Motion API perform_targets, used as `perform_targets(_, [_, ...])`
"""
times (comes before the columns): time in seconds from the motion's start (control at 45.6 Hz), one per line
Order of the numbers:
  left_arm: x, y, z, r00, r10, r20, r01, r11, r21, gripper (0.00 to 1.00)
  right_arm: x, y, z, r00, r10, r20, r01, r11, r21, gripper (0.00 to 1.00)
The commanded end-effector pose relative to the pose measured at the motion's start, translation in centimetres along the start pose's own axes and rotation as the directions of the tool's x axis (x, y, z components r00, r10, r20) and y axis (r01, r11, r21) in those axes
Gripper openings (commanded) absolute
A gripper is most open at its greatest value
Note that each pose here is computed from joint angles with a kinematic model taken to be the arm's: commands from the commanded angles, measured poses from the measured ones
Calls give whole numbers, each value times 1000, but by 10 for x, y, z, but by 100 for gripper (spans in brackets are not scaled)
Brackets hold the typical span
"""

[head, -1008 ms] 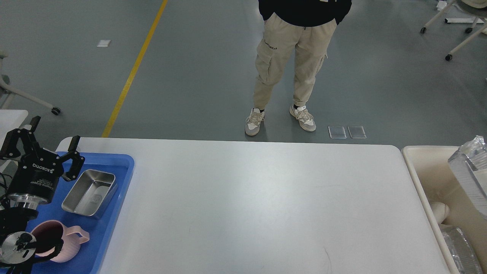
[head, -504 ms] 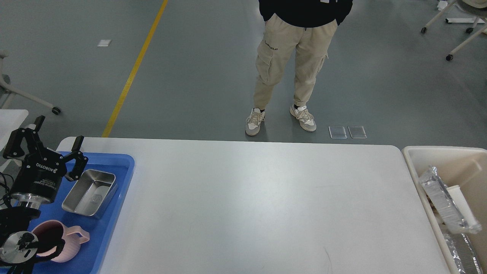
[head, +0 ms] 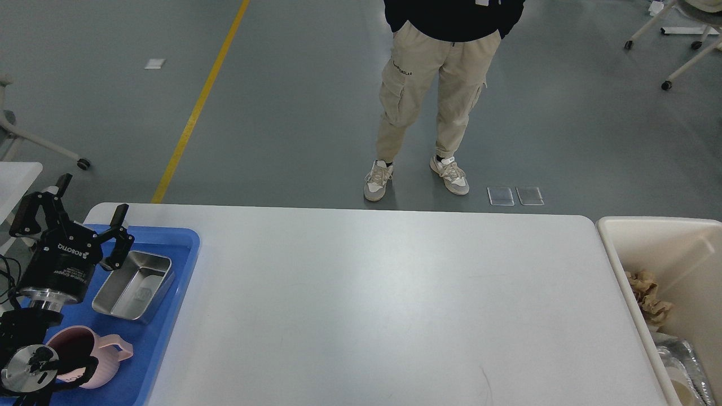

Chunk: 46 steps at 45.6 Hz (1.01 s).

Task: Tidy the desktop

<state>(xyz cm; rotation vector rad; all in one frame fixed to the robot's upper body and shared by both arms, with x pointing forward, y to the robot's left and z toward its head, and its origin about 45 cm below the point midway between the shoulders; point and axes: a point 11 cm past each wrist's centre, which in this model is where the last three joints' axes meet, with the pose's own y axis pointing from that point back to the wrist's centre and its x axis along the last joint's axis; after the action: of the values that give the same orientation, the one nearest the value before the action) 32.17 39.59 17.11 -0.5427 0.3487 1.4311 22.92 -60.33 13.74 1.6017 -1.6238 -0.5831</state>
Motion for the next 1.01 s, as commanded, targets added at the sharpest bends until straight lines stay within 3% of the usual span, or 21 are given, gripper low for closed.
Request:
perform_targets(0.0, [1, 0, 0, 1000, 4, 1, -4, 1000, 1, 97, 1, 0, -2, 1000, 9, 3, -9, 1000, 8, 100])
perform_targets(0.175, [0, -1, 0, 1000, 1, 2, -1, 1000, -1, 97, 14, 2, -9, 999, 51, -1, -51, 998, 21, 100])
perform_targets(0.329, [1, -1, 4, 1000, -2, 13, 2, 1000, -1, 97, 7, -5, -45, 999, 32, -5, -31, 995, 96, 100])
perform_targets(0.526, [4, -1, 10, 999, -3, 32, 3, 1000, -1, 97, -64, -48, -78, 992, -121, -26, 124, 979, 161, 100])
perform_targets(0.657, [6, -4, 20, 998, -11, 58, 11, 1000, -5, 97, -114, -66, -126, 973, -225, -49, 230, 940, 253, 100])
perform_targets(0.832, [7, -6, 25, 997, -12, 70, 13, 1000, -9, 97, -178, -51, -210, 920, -384, -81, 381, 823, 421, 100])
perform_targets(0.986, [7, -5, 24, 998, -11, 69, 11, 1000, -7, 97, -270, -24, -252, 780, -619, -90, 555, 619, 556, 100])
